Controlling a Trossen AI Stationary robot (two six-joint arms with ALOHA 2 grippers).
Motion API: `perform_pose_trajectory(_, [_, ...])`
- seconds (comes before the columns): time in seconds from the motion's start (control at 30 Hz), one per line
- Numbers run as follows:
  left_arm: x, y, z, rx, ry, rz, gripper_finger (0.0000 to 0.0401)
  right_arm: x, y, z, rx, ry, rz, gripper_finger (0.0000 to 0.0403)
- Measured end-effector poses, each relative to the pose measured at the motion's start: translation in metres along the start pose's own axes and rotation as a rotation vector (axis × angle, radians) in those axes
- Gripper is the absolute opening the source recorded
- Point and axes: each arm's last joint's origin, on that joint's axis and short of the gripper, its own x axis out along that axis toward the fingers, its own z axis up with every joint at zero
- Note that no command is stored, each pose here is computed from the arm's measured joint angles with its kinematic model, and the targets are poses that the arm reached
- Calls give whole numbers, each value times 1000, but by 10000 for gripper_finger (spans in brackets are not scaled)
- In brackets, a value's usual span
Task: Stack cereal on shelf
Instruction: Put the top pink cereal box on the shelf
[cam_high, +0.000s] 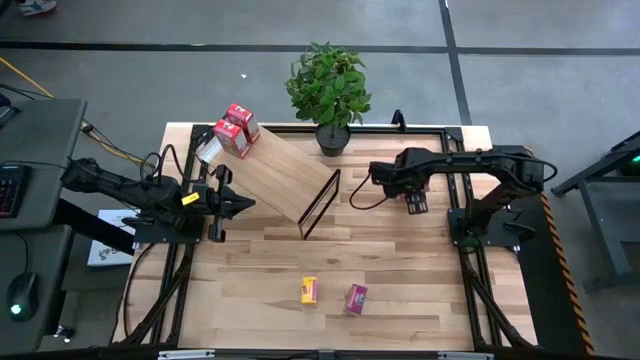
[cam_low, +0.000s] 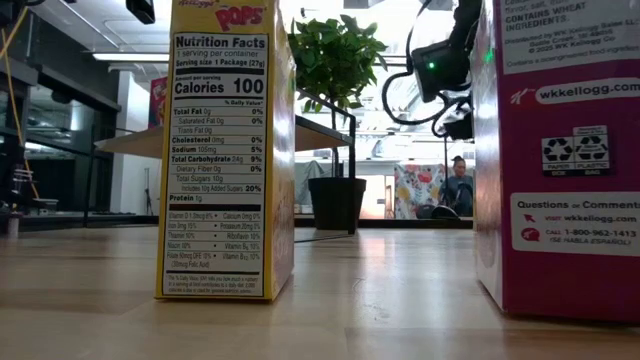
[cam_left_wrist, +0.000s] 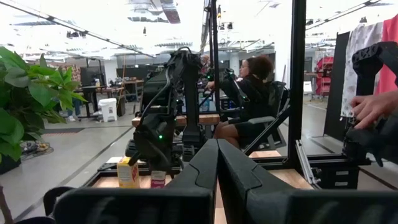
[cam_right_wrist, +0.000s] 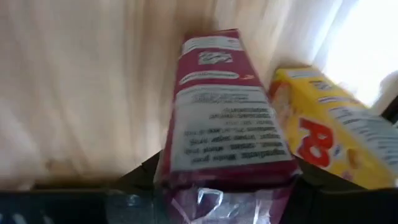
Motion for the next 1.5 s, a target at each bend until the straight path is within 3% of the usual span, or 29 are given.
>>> perform_pose_trajectory(0.27, [0, 0, 0, 18, -1, 15, 1, -46, 0, -4, 194, -48, 254, 159])
perform_pose_trajectory(0.5, [0, 0, 0, 15, -2, 14, 1, -116, 7, -1, 274, -291, 294, 146])
perform_pose_trajectory(0.77, [0, 0, 1, 15, -7, 15, 1, -216, 21, -4, 361, -792, 334, 145])
perform_pose_trajectory(0.9, [0, 1, 1, 14, -11, 16, 1, -250, 25, 1, 362, -1041, 226, 145])
perform_pose_trajectory(1.0, [0, 1, 2, 12, -18, 17, 1, -257, 24, 21, 383, -1087, 181, 145])
perform_pose_trajectory(1.17, [0, 1, 4, 7, -36, 21, 1, -251, 14, 73, 347, -1024, 134, 145])
perform_pose_trajectory(1.37, [0, 1, 4, 18, -36, 21, 1, -246, -18, 125, 372, -1022, 80, 145])
perform_pose_trajectory(1.5, [0, 1, 4, 23, -34, 21, 1, -228, -39, 141, 453, -1033, 82, 145])
